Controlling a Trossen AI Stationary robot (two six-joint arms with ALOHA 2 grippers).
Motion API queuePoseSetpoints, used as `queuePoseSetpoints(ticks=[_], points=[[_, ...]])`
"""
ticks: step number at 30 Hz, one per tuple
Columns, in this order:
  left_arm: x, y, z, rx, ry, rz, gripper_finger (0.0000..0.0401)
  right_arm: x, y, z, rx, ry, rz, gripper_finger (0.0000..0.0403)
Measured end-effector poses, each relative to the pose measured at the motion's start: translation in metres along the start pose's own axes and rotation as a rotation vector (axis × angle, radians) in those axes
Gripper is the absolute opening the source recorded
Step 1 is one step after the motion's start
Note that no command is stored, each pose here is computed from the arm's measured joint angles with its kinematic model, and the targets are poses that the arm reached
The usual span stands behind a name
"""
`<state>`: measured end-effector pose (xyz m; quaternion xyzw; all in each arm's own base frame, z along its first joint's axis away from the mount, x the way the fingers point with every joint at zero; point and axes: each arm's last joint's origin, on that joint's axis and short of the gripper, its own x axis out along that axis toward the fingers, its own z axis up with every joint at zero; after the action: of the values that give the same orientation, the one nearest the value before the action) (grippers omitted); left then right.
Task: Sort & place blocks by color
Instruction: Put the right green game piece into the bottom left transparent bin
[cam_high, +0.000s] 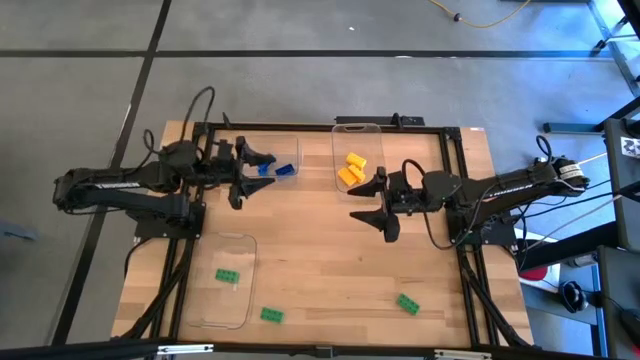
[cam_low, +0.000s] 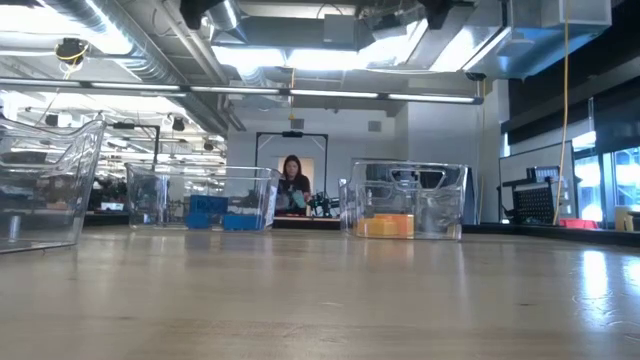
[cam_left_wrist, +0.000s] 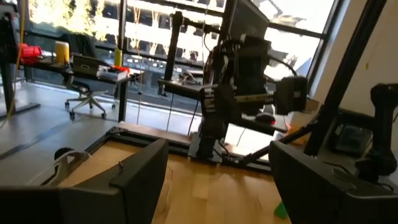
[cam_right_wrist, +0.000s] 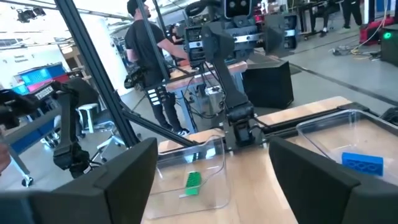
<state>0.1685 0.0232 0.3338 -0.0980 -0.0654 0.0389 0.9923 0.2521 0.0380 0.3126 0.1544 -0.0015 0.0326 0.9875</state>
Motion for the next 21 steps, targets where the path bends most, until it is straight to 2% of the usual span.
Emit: queuePoseSetpoints(ticks=[5, 8, 11, 14, 16, 21], points=[[0.000, -0.004, -0.001, -0.001, 0.003, -0.008, 0.0270, 0.000, 0.000, -0.001, 0.040, 0.006, -0.009, 0.0311], [0.000, -0.005, -0.001, -0.002, 0.000, -0.010, 0.0270, 0.000, 0.000, 0.000, 0.161, 0.045, -0.019, 0.0311], [0.000, -0.005, 0.000, -0.017, -0.001, -0.011, 0.0270, 0.000, 0.012, 0.003, 0.225, 0.284, -0.073, 0.0311], [0.000, -0.005, -0.001, -0.023, 0.000, -0.010, 0.0270, -0.005, 0.032, -0.002, 0.241, 0.590, -0.146, 0.0311], [0.000, -0.005, 0.000, -0.024, 0.000, -0.010, 0.0270, -0.010, 0.050, -0.005, 0.260, 0.745, -0.183, 0.0311], [0.000, -0.005, 0.000, -0.027, -0.001, -0.010, 0.0270, -0.025, 0.093, -0.039, 0.403, 1.125, -0.274, 0.0311]])
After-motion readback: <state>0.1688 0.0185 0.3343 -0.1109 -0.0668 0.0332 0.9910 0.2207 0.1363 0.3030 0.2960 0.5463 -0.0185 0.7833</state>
